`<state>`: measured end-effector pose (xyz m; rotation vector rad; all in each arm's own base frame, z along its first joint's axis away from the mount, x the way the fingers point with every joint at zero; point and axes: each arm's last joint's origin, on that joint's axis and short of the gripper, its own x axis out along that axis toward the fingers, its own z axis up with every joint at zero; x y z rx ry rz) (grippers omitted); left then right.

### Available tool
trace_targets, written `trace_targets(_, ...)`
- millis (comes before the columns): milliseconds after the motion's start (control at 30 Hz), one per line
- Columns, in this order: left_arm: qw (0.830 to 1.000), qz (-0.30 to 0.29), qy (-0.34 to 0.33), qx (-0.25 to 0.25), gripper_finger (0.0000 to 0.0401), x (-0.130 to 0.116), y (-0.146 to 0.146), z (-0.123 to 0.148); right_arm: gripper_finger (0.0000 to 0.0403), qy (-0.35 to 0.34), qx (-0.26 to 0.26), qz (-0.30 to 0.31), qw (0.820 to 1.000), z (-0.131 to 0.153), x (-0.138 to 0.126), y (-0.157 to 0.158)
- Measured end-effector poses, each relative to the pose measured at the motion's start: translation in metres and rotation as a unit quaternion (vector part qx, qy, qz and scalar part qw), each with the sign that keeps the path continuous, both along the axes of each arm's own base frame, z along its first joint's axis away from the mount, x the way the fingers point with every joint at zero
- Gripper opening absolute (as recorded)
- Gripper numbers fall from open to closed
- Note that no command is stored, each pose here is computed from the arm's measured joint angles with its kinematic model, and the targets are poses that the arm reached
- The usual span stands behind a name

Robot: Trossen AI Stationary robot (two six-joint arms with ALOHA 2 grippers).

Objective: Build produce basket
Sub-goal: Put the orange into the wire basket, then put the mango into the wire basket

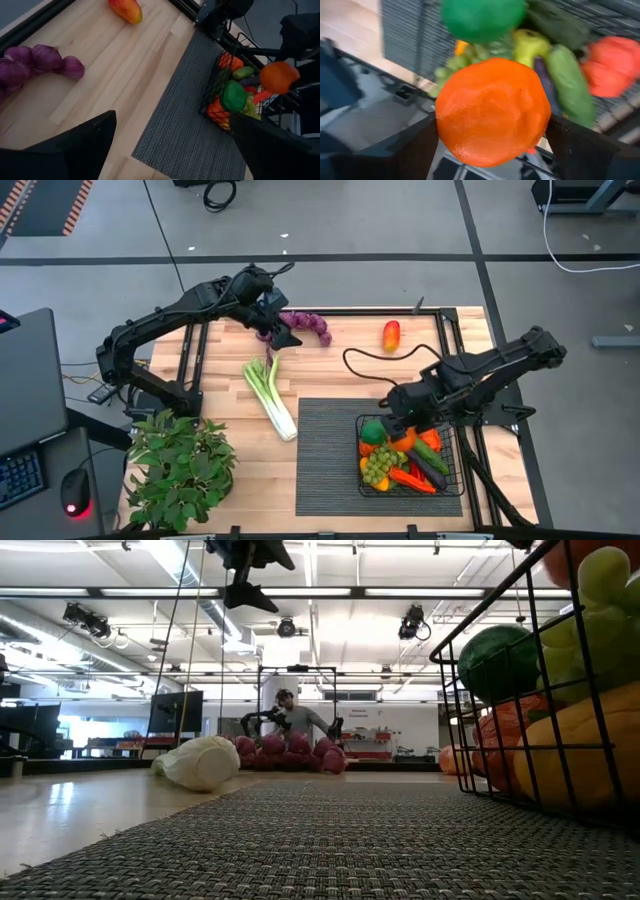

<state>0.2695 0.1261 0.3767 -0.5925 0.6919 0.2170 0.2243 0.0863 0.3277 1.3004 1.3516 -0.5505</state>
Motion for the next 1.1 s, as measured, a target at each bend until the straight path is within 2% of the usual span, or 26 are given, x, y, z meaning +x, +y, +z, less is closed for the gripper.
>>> trace_targets(167,1.000,-0.005,0.004,0.003,0.0394,-0.001,0.000,-0.001,0.0394,0.039,-0.024,0.009,0.999,-0.003,-0.011,0.006)
trace_targets(367,1.000,-0.006,0.004,0.003,0.0394,-0.001,0.000,-0.001,0.0395,0.043,-0.025,0.004,0.999,-0.003,-0.012,0.010)
trace_targets(500,1.000,0.002,0.004,-0.006,0.0394,-0.001,0.000,-0.001,0.0397,0.029,-0.051,-0.018,0.998,-0.003,-0.009,0.003)
trace_targets(733,1.000,0.002,0.004,-0.005,0.0394,-0.001,0.000,-0.001,0.0399,-0.007,-0.120,-0.079,0.990,-0.002,0.003,-0.028)
trace_targets(833,1.000,0.004,0.004,-0.008,0.0394,-0.001,0.000,-0.001,0.0398,-0.022,-0.149,-0.081,0.985,-0.002,0.007,-0.045)
trace_targets(1000,0.999,0.025,0.005,-0.039,0.0394,-0.001,-0.001,-0.001,0.0397,-0.039,-0.191,-0.095,0.976,-0.001,0.013,-0.081)
trace_targets(1100,0.998,0.018,0.000,-0.060,0.0394,-0.001,-0.002,-0.001,0.0397,-0.052,-0.217,-0.093,0.970,0.000,0.015,-0.106)
